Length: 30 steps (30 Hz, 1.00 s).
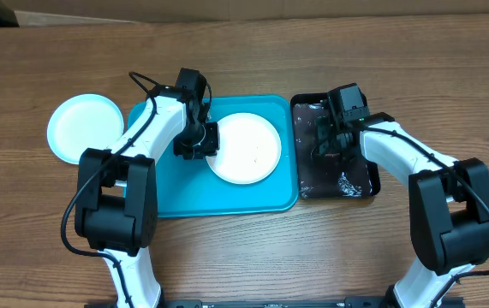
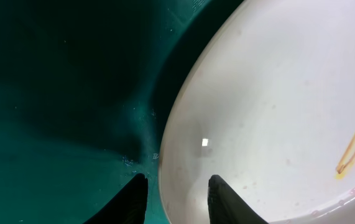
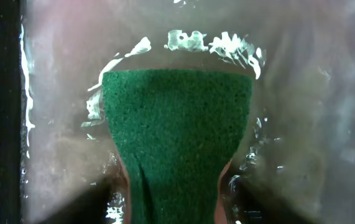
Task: Clean dirty plates on tray and stack at the side
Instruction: 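Rub the sponge in the black tray's water with the right gripper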
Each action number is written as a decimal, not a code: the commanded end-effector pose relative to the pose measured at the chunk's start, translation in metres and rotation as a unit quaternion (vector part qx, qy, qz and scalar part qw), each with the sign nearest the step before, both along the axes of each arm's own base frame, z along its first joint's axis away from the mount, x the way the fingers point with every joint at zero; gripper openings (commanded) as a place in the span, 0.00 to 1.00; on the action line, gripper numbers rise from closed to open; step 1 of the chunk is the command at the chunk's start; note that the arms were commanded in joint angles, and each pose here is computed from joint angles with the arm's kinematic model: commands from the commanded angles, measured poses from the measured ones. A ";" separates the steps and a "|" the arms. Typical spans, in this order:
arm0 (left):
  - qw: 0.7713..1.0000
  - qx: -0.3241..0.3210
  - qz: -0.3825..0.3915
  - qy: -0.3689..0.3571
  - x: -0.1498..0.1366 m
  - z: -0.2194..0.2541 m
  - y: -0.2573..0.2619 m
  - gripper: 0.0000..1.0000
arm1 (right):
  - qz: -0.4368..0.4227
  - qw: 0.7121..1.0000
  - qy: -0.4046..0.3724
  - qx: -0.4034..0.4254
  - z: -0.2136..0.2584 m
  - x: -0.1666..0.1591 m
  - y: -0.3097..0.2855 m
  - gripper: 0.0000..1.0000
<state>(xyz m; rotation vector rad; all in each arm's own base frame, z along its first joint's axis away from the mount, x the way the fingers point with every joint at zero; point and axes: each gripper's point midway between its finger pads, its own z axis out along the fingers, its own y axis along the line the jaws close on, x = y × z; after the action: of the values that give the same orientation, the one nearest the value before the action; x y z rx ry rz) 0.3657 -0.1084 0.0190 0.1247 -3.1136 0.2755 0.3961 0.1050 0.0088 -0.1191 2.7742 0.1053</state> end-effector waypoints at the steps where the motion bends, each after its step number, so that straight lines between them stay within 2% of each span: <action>1: 1.000 0.006 0.000 0.005 -0.001 -0.006 0.001 0.34 | -0.001 1.000 -0.011 0.003 0.005 0.004 0.000 1.00; 5: 1.000 0.006 0.000 0.006 -0.002 -0.006 0.001 0.34 | -0.001 0.999 -0.034 0.009 0.010 0.014 0.002 0.96; 11: 1.000 0.006 0.000 0.007 -0.002 -0.006 0.001 0.34 | -0.002 0.998 -0.059 0.015 0.016 0.025 0.005 0.96; 30: 1.000 0.012 0.001 0.006 -0.002 -0.006 0.003 0.34 | -0.011 0.998 -0.058 -0.005 0.010 0.022 -0.004 0.95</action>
<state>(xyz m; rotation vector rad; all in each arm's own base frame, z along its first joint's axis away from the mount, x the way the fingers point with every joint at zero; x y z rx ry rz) 0.3659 -0.1072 0.0187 0.1251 -3.1159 0.2645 0.4201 0.1054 0.0191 -0.1039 2.6652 0.0880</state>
